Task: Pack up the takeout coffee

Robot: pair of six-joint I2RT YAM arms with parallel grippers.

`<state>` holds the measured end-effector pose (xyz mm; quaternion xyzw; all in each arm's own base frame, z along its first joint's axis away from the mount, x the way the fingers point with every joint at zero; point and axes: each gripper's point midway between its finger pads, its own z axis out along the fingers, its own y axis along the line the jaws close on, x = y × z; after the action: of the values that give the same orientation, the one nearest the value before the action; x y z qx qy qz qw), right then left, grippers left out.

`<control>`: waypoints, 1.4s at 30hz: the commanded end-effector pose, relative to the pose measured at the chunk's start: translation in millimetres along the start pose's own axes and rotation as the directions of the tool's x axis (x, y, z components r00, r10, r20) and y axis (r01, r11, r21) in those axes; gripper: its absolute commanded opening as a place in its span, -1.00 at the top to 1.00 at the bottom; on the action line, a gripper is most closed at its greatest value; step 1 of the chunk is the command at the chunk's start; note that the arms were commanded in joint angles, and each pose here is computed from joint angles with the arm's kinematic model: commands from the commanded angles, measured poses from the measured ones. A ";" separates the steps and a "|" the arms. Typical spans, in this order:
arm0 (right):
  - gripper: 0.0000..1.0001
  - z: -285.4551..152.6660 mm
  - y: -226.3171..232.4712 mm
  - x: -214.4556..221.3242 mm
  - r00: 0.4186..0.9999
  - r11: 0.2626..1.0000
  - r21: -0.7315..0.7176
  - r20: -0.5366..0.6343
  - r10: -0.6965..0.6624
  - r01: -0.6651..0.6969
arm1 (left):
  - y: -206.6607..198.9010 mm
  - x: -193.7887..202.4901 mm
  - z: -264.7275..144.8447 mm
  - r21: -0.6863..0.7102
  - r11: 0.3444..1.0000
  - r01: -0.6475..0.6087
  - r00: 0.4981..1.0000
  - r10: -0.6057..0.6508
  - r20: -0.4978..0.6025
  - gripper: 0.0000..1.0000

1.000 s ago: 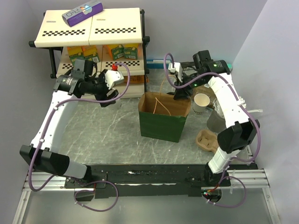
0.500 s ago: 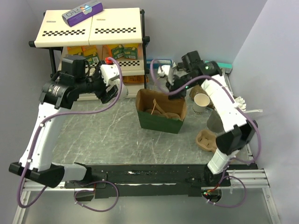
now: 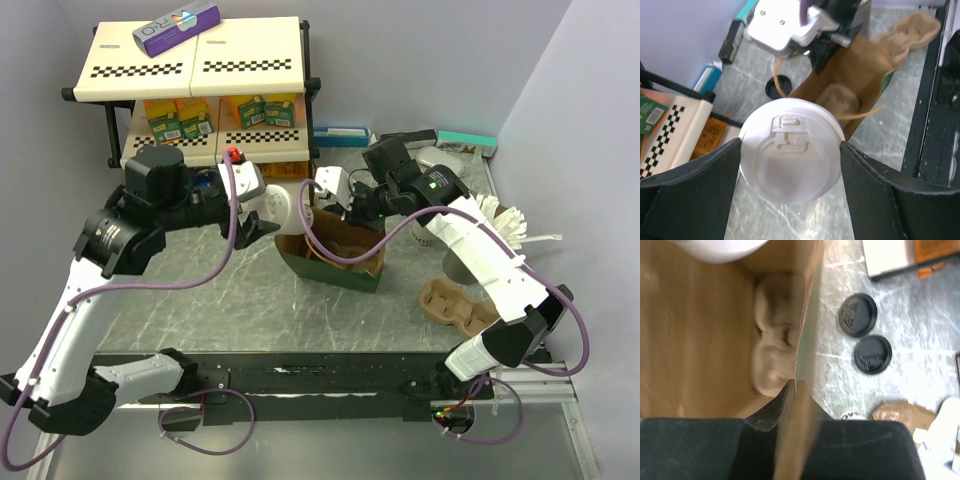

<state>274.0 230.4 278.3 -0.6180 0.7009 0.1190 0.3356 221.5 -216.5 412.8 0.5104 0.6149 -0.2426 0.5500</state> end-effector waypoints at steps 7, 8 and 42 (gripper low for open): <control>1.00 -7.1 -18.7 -1.4 0.997 0.990 0.116 0.002 0.081 -0.081 | -4.0 -23.8 -10.7 -0.070 0.997 -0.029 0.989 0.039 0.140 0.99; 1.00 -7.0 -18.3 -2.8 0.997 0.990 0.114 0.006 0.083 -0.083 | -4.9 -19.8 -8.0 -0.059 0.998 -0.028 0.991 0.035 0.130 0.99; 1.00 -43.9 -52.4 -13.2 0.998 0.939 0.341 0.050 0.024 -0.040 | -21.9 27.4 82.3 0.268 0.961 0.070 0.995 -0.086 0.048 0.99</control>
<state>296.2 213.6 295.3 -0.5698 0.7263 0.0529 0.3808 251.2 -285.7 349.5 0.5302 0.6060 -0.3548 0.4752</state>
